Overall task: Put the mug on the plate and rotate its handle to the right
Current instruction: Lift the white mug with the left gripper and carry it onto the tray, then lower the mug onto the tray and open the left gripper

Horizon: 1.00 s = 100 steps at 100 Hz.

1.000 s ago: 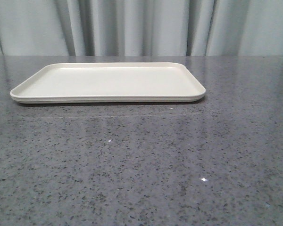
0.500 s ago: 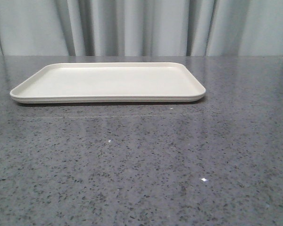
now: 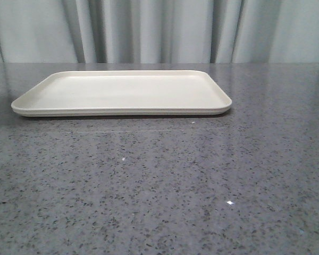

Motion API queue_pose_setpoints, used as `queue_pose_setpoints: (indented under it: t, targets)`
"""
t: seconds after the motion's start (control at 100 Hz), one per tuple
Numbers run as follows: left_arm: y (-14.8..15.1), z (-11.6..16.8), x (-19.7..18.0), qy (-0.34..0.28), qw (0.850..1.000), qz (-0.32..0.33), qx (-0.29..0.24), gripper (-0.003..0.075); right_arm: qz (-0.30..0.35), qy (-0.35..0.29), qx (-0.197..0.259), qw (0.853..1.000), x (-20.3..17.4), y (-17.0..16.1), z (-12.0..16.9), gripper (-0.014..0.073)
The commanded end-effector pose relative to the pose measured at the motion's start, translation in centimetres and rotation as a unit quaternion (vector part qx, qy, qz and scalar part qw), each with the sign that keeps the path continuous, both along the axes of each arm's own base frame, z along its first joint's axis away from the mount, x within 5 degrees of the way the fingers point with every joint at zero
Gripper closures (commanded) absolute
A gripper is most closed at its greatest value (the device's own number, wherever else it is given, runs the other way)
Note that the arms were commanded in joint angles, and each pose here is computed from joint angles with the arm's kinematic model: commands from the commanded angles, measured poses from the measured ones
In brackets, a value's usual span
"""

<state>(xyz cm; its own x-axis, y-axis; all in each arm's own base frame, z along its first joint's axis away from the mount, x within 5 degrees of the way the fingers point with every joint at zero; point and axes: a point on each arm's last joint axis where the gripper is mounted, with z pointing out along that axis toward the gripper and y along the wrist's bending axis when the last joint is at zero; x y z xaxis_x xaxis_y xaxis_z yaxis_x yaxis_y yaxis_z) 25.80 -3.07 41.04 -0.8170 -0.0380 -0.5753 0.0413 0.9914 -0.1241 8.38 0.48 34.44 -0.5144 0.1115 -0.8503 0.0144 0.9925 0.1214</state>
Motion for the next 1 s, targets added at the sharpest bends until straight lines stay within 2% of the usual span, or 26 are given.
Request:
queue_pose_setpoints:
  t: [0.0, 0.12, 0.21, 0.47, 0.71, 0.99]
  targets:
    - [-1.0, 1.6, 1.4, -0.046, 0.997, -0.023, -0.05, 0.074, 0.002, -0.051, -0.001, 0.999, 0.5, 0.0, 1.6, 0.0073]
    - [-2.5, 1.0, 3.9, -0.042, 0.991, -0.056, -0.11, 0.074, 0.002, -0.051, -0.001, 0.999, 0.5, 0.0, 1.6, 0.0073]
    - [-3.7, 0.3, 5.6, -0.041, 0.987, -0.075, -0.133, 0.074, 0.001, -0.051, -0.001, 0.999, 0.5, 0.0, 1.6, 0.0073]
    - [-8.4, -2.1, 9.4, -0.013, 0.983, -0.125, -0.135, 0.074, 0.001, -0.054, 0.0, 0.999, 0.5, 0.0, 1.7, 0.0073]
    - [-12.0, -3.2, 11.3, 0.0, 0.976, -0.162, -0.146, 0.074, 0.001, -0.054, 0.0, 0.999, 0.5, 0.0, 1.7, 0.0073]
    - [-13.1, -4.9, 12.1, 0.03, 0.973, -0.17, -0.152, 0.074, 0.001, -0.054, 0.0, 0.999, 0.5, 0.0, 1.7, 0.0073]
